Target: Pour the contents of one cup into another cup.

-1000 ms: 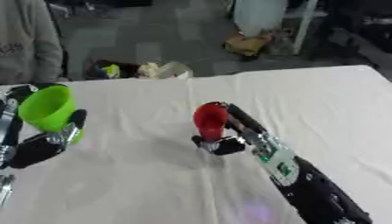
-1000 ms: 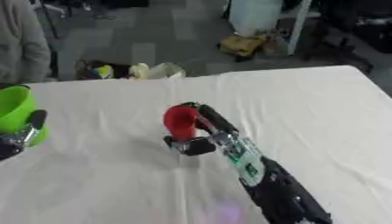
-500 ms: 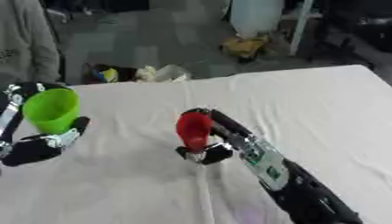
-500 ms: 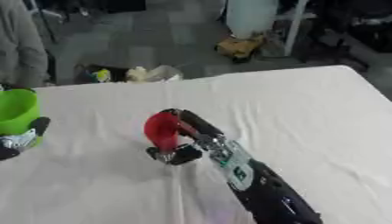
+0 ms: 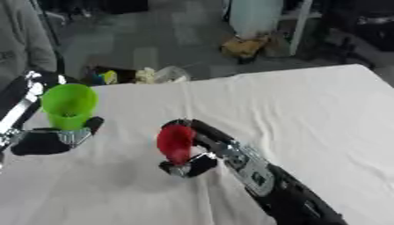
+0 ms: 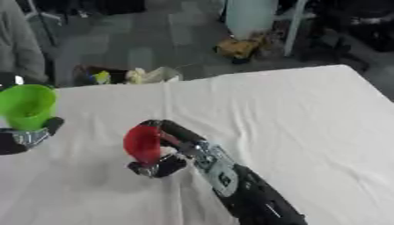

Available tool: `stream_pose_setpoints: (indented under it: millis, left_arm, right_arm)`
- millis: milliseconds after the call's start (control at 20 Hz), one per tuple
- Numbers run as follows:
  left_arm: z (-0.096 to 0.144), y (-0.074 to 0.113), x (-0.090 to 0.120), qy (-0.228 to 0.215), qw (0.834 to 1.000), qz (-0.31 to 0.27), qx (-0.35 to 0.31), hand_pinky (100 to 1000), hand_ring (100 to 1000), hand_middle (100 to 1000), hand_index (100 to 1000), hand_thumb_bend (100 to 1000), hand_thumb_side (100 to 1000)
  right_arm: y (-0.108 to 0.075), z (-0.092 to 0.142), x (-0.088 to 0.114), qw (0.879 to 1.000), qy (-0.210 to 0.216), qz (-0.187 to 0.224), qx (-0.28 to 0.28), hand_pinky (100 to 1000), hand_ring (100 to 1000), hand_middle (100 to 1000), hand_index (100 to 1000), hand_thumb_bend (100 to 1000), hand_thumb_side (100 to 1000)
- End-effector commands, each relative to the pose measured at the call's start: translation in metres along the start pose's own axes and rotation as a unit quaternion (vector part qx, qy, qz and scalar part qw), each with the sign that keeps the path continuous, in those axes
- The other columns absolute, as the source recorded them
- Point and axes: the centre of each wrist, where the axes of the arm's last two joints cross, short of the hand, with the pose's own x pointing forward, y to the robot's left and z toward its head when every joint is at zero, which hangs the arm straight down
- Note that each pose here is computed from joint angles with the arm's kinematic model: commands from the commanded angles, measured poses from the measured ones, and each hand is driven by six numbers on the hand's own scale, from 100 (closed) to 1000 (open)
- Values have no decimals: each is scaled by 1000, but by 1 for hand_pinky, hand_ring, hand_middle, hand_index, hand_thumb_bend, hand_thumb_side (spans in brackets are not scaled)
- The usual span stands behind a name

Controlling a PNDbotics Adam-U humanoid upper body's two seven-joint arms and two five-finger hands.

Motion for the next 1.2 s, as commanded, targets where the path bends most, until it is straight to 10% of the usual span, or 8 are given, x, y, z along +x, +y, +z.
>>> stream_pose_setpoints:
  millis: [50, 1200]
  left_arm:
    - [-11, 6, 10, -26, 999, -19, -9, 412, 328, 374, 685, 244, 269]
    - [-30, -9, 31, -90, 988, -95, -76, 415, 311, 355, 651, 277, 256]
  right_arm:
    - [-4, -9, 4, 1000, -12, 8, 4, 877, 870, 103, 505, 100, 307]
    - [15, -19, -2, 999, -9, -25, 26, 879, 877, 100, 503, 100, 318]
